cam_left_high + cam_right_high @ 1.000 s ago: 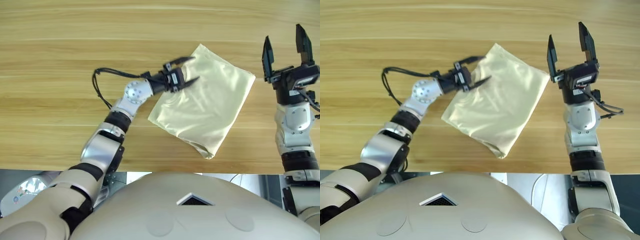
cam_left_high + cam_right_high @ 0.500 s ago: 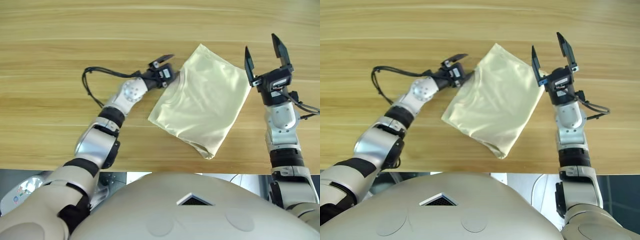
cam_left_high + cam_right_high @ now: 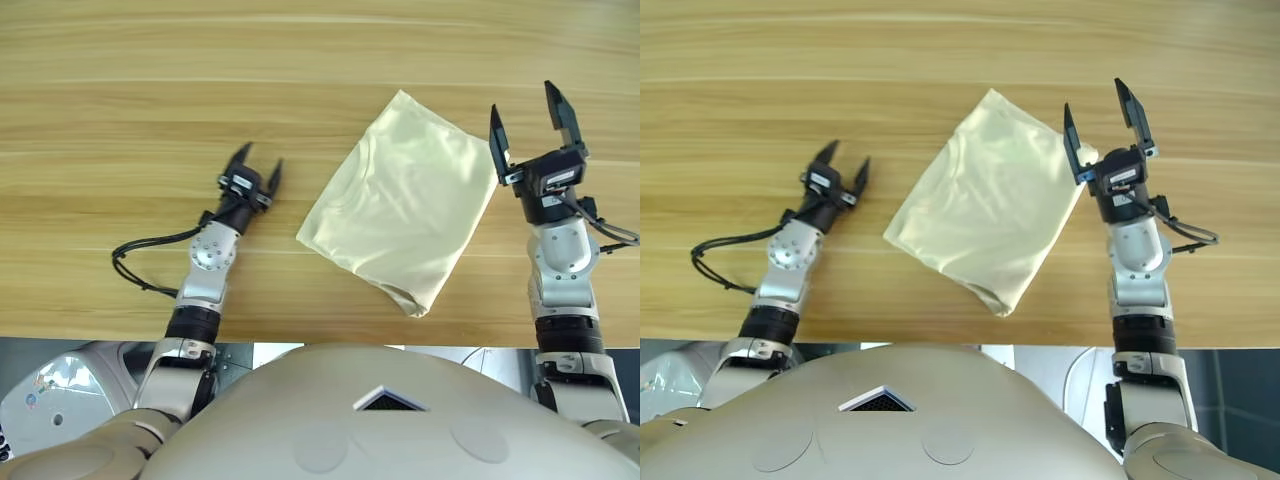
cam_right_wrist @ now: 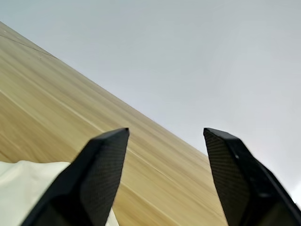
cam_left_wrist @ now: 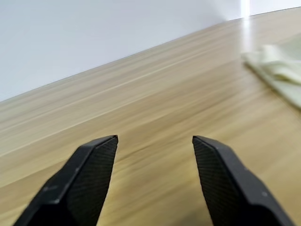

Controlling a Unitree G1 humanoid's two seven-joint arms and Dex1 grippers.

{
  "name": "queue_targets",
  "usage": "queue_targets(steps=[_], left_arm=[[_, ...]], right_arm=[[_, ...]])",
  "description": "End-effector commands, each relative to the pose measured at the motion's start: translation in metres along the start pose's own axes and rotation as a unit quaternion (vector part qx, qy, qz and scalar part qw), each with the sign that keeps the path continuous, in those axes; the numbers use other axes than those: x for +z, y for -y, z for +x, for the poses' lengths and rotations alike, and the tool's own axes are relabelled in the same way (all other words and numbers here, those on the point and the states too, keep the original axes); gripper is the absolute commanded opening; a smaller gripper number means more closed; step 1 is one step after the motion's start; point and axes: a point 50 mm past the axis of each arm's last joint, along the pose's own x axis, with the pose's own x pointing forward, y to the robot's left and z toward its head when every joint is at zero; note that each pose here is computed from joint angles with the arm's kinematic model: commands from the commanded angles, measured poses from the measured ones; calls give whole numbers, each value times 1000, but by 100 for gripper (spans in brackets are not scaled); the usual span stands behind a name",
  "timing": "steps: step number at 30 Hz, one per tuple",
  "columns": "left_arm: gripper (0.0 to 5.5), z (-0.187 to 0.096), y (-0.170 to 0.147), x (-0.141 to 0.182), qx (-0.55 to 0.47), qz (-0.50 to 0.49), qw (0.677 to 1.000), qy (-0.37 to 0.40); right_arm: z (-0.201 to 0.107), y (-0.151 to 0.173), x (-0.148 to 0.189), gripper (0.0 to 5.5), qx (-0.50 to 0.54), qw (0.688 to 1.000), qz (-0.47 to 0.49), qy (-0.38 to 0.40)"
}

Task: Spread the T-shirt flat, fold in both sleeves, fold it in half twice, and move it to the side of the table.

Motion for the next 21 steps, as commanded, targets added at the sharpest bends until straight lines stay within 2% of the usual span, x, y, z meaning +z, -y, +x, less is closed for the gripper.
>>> queue_targets(steps=[1,4,6,9,12,21], left_arm=[[296,20,-9,43,32,-31,994,99],[296,29,-18,58,49,-20,991,125],[296,33,-9,68,-2,7,990,143],[296,34,28,77,-168,55,971,160],[296,39,61,72,-289,81,944,140],[296,55,138,40,-431,172,885,39]], right_arm=[[5,-4,-3,291,4,1000,3,-7],[4,-5,-5,291,2,1000,2,-10],[4,-7,-5,291,8,1000,0,-11],[8,-12,-5,291,22,1000,-5,-9],[10,-6,-3,291,13,1000,-16,-1],[19,-7,11,291,28,999,-22,36]])
